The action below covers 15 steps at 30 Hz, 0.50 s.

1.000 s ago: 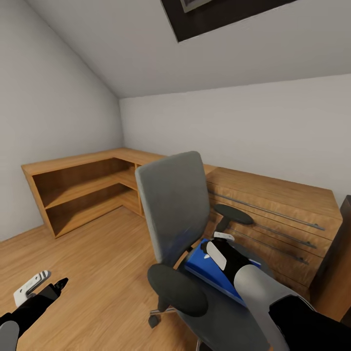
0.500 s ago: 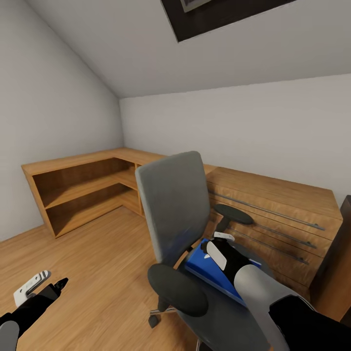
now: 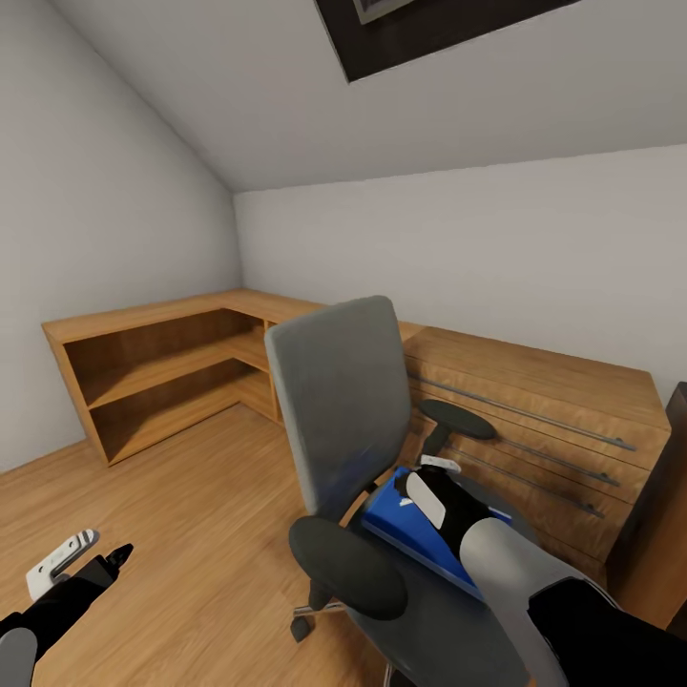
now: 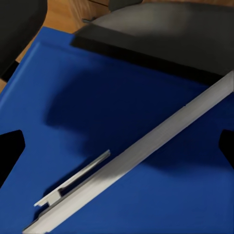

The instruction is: In the bedroom, organize the workspace by keeping the computer under the desk, ensuring the monitor is on the desk, placing the keyboard on the desk next to the monitor, placing the mouse on the desk next to the keyboard, moving the folder from the swivel chair onto the desk next to the mouse, stacking the notebook on top of the folder with the pen on top of the notebook, and positioning the swivel chair next to the desk.

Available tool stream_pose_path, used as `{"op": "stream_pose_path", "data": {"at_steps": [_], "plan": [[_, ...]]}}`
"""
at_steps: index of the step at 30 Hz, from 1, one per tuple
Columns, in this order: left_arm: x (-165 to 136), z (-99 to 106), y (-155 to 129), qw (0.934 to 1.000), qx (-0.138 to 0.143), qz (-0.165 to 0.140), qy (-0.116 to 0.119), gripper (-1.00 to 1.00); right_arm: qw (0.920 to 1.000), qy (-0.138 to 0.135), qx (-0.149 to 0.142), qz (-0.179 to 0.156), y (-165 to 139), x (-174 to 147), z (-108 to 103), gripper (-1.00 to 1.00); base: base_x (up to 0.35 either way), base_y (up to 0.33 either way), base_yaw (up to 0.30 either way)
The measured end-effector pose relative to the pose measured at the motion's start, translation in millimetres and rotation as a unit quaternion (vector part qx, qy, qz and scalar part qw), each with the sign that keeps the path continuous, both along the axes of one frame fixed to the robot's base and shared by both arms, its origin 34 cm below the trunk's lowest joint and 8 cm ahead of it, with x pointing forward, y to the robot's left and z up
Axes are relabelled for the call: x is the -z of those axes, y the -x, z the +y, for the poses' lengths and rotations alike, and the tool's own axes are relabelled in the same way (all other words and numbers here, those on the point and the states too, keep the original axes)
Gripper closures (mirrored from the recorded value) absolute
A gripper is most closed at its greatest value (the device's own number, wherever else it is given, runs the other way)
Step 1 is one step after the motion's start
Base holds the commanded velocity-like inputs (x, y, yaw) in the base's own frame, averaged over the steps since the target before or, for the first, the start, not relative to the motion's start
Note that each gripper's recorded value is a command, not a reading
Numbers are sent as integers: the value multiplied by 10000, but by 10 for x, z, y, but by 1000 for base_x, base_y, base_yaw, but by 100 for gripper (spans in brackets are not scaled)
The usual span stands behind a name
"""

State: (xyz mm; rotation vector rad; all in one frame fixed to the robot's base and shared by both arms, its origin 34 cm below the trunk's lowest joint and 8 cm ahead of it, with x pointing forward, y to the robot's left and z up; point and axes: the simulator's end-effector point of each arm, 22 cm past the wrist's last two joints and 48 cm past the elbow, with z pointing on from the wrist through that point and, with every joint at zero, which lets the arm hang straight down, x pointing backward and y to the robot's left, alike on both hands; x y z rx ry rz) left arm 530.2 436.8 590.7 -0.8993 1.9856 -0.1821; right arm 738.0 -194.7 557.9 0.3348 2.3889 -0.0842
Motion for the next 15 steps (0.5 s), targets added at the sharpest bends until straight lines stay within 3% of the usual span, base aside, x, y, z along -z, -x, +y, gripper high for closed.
{"op": "stream_pose_path", "data": {"at_steps": [15], "plan": [[-1,10,5,10000,-7,0,2,-100,9995,32,-124,286,89,78,29,-100,0,0,0]]}}
